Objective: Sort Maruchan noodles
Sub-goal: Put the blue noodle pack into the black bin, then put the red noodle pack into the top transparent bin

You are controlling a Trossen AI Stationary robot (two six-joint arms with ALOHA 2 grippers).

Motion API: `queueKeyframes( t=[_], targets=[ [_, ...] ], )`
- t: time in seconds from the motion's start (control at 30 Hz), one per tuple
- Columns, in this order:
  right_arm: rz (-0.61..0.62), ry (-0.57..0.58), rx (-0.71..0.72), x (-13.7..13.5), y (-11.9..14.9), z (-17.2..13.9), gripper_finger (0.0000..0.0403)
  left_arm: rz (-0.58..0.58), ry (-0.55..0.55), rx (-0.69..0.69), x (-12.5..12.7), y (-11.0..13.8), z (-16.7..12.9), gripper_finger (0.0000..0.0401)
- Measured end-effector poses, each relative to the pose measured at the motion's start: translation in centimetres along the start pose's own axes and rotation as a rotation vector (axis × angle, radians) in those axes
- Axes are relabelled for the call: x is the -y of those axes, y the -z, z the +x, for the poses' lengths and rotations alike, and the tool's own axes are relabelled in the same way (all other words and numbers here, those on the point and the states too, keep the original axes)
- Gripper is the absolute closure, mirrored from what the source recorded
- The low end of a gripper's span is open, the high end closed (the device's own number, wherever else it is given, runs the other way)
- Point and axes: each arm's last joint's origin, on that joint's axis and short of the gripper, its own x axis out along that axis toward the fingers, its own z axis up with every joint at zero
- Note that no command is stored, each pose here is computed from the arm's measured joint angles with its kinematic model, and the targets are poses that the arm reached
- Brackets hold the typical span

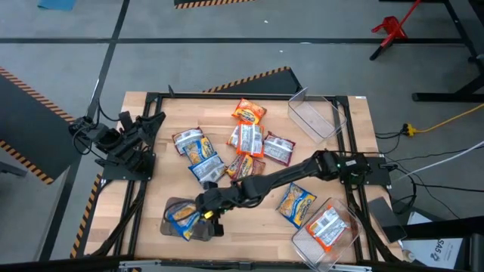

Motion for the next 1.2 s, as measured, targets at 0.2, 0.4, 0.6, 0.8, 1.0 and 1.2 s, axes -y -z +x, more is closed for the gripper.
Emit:
queueKeyframes(
  t=[0.2,0.4,0.6,0.8,1.0,1.2],
  targets=[
    [0.016,0.009,-0.115,0.6,2.5,2.2,0.0403,0.008,-0.001,-0.003,0.0,0.1,0.0,0.0261],
    [0.038,0.044,-0.224,0.9,3.7,2.3,0.0401,0.012,0.002,-0.005,0.0,0.1,0.0,0.0261],
    [0.011,0.009,-0.252,0.3,4.0,2.2,0.0376,0.015,0.009,-0.008,0.0,0.1,0.0,0.0261],
    [0.013,-0.012,-0.255,0.2,4.0,2.2,0.0319,0.015,0.01,-0.008,0.0,0.1,0.0,0.0261],
    [0.018,-0.015,-0.241,-0.3,2.1,0.2,0.0231,0.016,0.01,-0.009,0.0,0.1,0.0,0.0261],
    [0.029,0.096,-0.307,-0.9,-0.3,-4.8,0.0179,0.023,0.013,-0.013,0.0,0.2,0.0,0.0261]
  ],
)
